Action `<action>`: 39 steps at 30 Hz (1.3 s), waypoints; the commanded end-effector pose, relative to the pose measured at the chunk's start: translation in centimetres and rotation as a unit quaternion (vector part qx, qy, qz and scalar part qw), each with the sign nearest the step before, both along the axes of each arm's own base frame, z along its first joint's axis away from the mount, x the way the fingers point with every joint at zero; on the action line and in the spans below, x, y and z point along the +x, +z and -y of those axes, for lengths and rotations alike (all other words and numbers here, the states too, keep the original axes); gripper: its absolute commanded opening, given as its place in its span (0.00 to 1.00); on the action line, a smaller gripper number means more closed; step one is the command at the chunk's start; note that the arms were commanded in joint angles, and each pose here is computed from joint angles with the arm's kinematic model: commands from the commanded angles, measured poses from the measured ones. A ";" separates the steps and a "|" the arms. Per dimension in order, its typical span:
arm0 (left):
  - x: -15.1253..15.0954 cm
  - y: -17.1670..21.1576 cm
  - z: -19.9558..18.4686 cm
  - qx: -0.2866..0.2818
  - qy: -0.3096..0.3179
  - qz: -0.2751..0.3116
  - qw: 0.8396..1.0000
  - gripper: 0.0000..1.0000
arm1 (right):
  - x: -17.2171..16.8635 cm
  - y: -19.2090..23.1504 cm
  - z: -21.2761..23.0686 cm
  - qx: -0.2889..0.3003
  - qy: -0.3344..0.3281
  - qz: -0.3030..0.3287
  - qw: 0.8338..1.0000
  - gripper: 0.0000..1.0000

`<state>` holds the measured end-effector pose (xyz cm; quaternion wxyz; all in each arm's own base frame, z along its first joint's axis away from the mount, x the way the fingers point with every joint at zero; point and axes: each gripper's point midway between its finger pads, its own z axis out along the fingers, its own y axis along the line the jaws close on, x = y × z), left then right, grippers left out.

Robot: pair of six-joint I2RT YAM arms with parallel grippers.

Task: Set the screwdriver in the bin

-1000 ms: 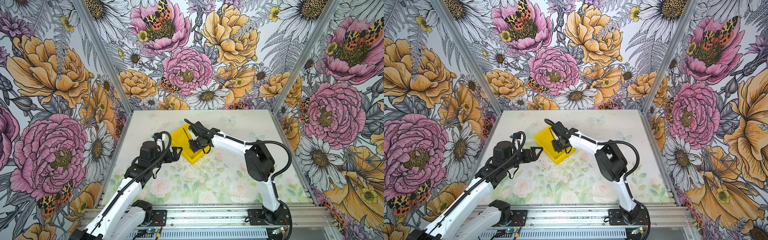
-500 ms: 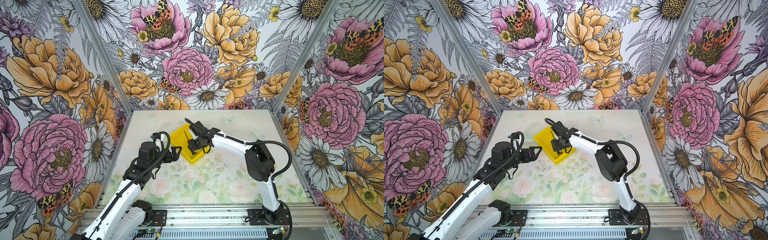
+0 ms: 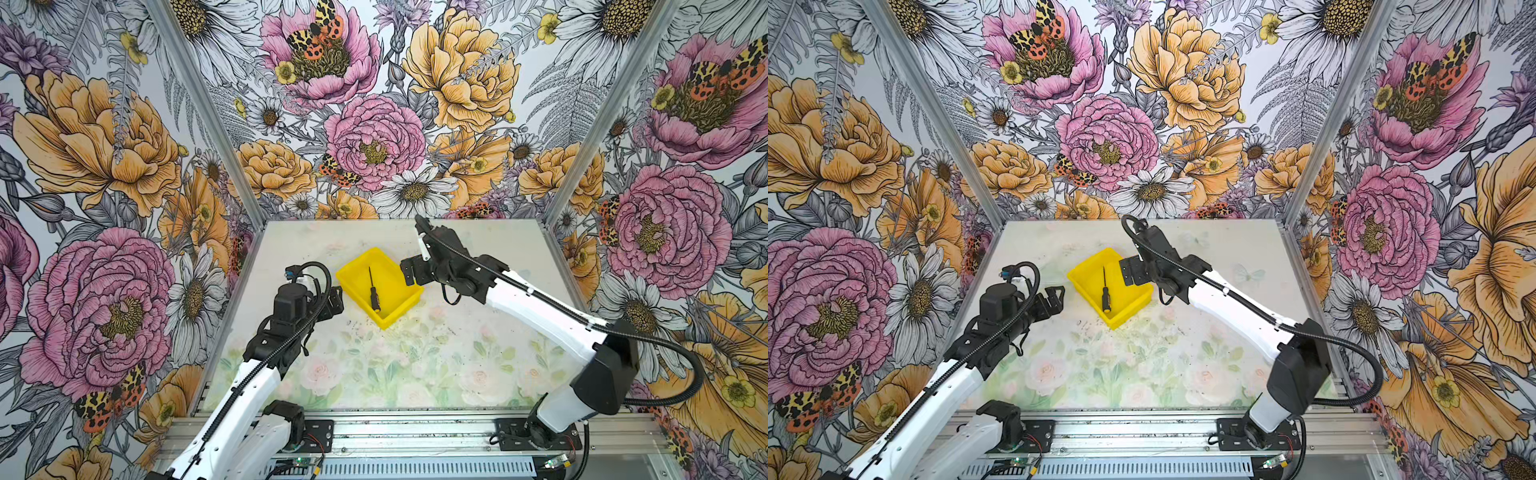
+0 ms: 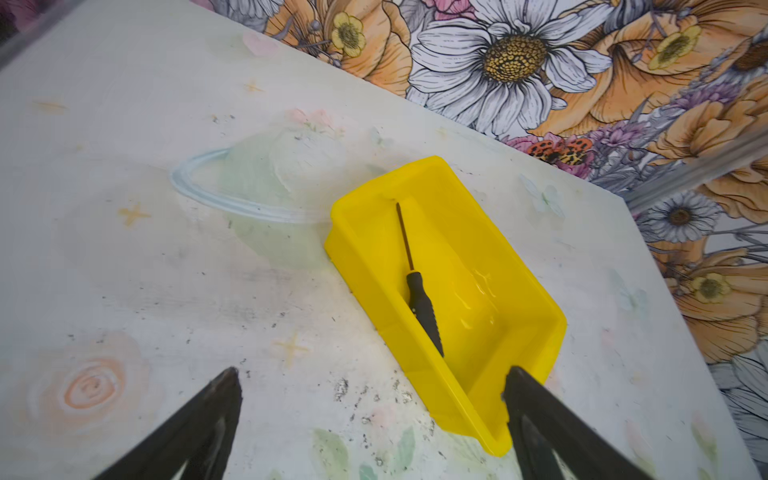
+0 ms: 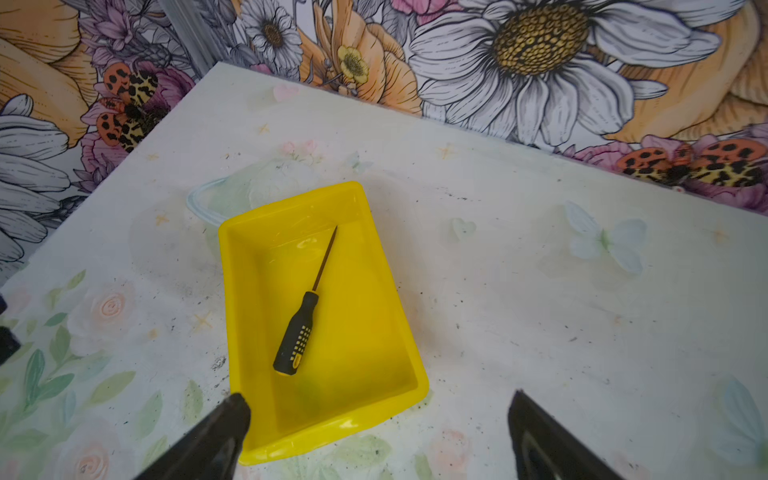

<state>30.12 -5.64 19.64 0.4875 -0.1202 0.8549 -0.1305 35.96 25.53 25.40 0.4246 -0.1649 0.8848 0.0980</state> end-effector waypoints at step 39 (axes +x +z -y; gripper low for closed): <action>7.5 -3.6 -6.9 0.179 0.087 0.114 0.973 0.99 | 2.2 -10.4 30.9 -0.032 -0.344 0.174 0.922 0.99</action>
